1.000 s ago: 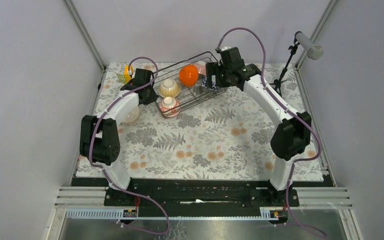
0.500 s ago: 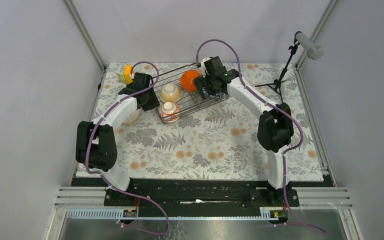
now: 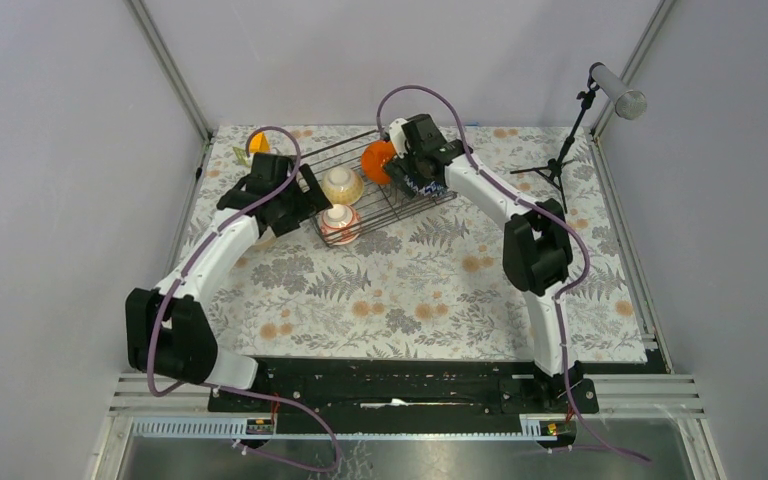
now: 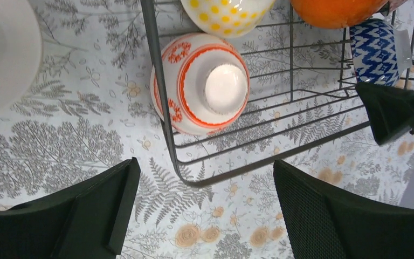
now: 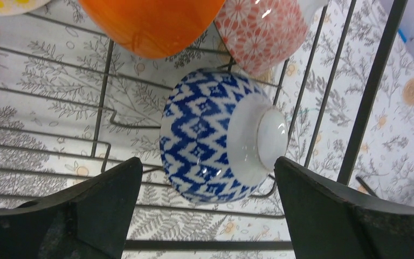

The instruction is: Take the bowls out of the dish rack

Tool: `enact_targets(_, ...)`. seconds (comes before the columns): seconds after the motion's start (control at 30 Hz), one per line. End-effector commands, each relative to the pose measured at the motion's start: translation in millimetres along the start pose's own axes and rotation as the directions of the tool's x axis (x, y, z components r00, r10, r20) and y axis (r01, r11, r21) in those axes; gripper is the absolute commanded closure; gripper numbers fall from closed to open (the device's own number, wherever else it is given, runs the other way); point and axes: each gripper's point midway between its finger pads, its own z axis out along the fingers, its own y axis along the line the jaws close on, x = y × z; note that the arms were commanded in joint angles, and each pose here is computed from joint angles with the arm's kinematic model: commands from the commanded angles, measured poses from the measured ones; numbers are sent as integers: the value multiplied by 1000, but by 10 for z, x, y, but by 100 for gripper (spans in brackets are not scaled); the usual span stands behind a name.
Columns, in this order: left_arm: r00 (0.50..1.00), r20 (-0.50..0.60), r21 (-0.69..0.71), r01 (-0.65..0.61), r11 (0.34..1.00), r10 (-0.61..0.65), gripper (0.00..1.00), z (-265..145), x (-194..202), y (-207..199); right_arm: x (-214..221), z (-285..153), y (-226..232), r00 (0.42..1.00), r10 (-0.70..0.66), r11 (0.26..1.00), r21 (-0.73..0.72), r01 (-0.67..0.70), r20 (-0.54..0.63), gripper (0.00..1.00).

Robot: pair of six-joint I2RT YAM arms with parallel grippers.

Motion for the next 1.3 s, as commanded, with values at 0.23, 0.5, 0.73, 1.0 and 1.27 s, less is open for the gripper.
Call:
enact_targets(0.23, 990, 20, 103, 134, 986, -137, 2, -411, 174, -149, -150, 237, -190, 995, -99, 993, 70, 98, 20, 0)
enact_targets(0.5, 994, -10, 76, 113, 991, -113, 2, -443, 201, -131, 63, 333, -303, 992, -118, 983, 136, 125, -54, 0)
enact_targets(0.73, 995, 12, 82, 98, 992, -99, 3, -465, 127, -163, -74, 198, -341, 995, -98, 985, 144, 99, -14, 18)
enact_targets(1.0, 996, 2, 79, 93, 993, -94, 4, -471, 154, -148, -304, -28, -487, 996, -71, 979, 194, 61, 46, 41)
enact_targets(1.27, 996, 18, 98, 86, 991, -88, 4, -527, 93, -207, -589, -340, -673, 990, -69, 955, 296, 30, 121, 48)
